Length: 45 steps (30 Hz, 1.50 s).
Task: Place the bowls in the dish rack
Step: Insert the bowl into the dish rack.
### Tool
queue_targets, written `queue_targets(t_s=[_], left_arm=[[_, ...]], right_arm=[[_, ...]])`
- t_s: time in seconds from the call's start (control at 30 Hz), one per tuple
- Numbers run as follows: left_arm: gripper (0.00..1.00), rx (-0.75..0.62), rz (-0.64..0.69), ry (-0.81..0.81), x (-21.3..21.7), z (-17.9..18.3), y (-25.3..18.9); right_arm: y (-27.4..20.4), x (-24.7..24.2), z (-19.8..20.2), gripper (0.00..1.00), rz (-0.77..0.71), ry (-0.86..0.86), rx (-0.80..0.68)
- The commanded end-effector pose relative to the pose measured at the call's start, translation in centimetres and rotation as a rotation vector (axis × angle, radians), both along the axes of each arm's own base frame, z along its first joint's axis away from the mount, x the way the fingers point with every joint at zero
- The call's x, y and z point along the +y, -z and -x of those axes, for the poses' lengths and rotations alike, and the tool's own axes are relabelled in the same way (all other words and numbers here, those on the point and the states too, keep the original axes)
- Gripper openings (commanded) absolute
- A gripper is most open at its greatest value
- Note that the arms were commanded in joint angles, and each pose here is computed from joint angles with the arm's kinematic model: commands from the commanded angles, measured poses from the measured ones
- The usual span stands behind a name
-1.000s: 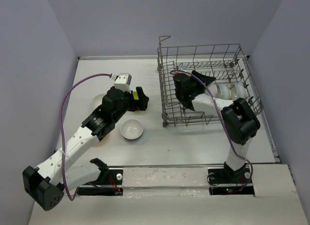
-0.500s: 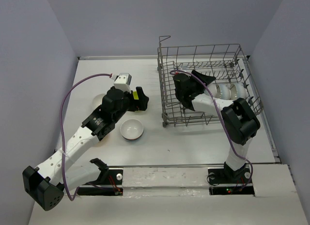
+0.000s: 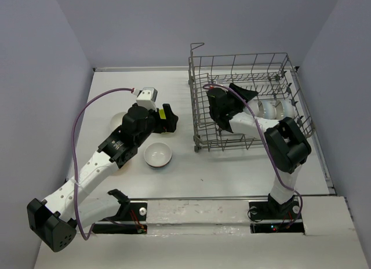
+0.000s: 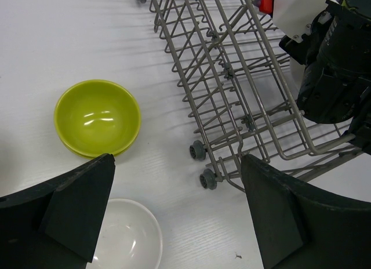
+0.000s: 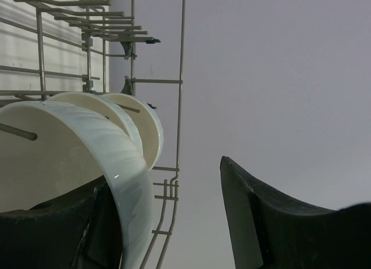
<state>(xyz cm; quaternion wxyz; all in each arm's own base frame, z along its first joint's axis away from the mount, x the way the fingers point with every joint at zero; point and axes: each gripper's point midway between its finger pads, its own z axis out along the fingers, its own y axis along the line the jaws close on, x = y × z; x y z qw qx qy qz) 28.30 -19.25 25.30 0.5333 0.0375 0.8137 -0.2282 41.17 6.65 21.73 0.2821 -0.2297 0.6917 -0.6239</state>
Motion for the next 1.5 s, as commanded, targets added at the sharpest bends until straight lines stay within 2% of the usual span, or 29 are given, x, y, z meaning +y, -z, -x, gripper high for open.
queue_targets(t_s=[0.0,0.17,0.3,0.47,0.67,0.87,1.47], left_arm=[[0.99,-0.019,-0.009,-0.001,0.1,0.0,0.0],[0.99,-0.019,-0.009,-0.003,0.1,0.0,0.0],[0.99,-0.020,-0.011,-0.004,0.1,0.0,0.0],[0.99,-0.017,-0.012,-0.003,0.1,0.0,0.1],[0.99,-0.016,-0.013,0.001,0.0,0.0,0.1],[0.99,-0.015,-0.018,-0.001,0.1,0.0,0.2],[0.99,-0.011,-0.028,-0.006,0.1,-0.1,0.5]], right_arm=[[1.0,1.8,0.1,0.65,0.009,-0.030,0.010],[1.2,1.9,0.1,0.66,0.008,-0.032,0.013],[1.3,1.9,0.1,0.77,0.011,-0.033,0.018],[1.3,1.8,0.1,0.83,0.008,-0.034,0.017],[1.3,1.8,0.1,0.86,0.003,-0.037,0.015],[1.7,2.3,0.1,0.99,-0.003,-0.056,0.027],[1.5,4.4,0.5,1.00,-0.109,-0.150,0.014]])
